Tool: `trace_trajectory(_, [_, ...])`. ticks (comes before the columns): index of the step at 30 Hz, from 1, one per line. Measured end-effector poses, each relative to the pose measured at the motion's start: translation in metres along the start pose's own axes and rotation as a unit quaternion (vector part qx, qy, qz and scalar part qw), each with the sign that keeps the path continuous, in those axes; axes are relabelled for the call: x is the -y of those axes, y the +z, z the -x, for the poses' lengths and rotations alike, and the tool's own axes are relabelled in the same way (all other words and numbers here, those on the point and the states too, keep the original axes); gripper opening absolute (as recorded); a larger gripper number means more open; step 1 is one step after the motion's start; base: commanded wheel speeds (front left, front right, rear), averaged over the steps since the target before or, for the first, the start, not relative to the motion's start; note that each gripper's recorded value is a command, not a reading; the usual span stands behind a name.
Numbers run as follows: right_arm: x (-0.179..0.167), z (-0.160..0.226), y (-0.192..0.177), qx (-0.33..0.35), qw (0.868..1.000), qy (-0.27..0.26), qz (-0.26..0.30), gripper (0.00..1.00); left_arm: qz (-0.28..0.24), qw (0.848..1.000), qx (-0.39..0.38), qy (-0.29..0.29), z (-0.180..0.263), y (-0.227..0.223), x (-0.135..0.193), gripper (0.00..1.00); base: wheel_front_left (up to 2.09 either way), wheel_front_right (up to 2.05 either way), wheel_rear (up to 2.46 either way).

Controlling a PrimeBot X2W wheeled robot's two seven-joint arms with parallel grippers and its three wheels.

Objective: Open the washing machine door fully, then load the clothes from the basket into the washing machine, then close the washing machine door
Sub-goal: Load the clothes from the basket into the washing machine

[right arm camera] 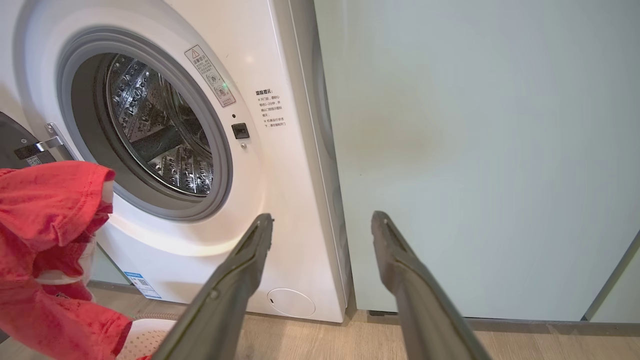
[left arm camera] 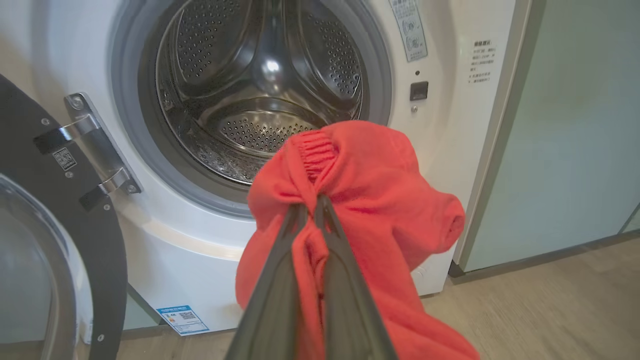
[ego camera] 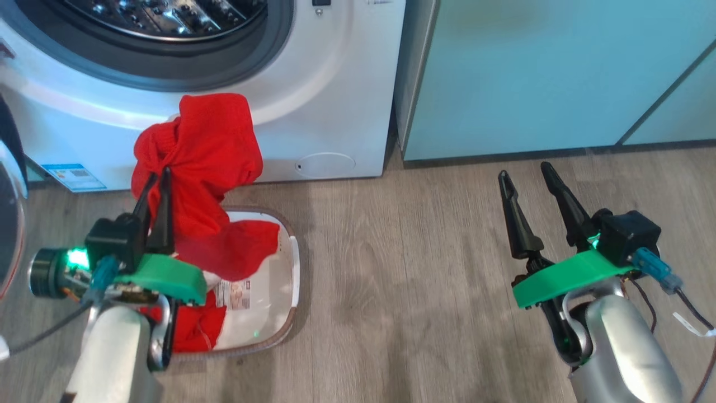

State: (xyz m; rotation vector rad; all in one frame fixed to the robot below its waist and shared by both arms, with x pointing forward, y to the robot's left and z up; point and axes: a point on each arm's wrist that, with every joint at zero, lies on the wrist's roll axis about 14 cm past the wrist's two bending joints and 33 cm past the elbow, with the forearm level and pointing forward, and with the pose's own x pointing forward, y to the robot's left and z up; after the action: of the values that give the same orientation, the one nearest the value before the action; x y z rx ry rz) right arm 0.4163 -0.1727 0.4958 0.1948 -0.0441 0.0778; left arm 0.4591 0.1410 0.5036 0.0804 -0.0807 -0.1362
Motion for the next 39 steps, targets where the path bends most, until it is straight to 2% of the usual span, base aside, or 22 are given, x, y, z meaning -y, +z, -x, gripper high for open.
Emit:
trace_trajectory(4, [-0.002,0.007,0.006,0.007,1.000,0.001,0.000,1.00,0.057,0.998,0.031,0.009,0.018,0.022,0.005,0.00,0.00,0.00,0.00])
trace_trajectory(10, [-0.002,0.020,0.011,0.011,1.000,-0.001,0.004,1.00,0.100,0.995,0.028,0.012,0.044,0.022,0.004,0.00,0.00,0.00,0.00])
trace_trajectory(30, [0.000,0.033,0.010,0.009,1.000,-0.006,0.004,1.00,0.128,0.991,0.033,0.020,0.054,0.024,-0.003,0.00,0.00,0.00,0.00])
trace_trajectory(39, [0.006,0.025,-0.006,-0.012,1.000,-0.014,0.003,1.00,0.137,0.990,0.034,0.005,0.030,0.019,0.002,0.00,0.00,0.00,0.00])
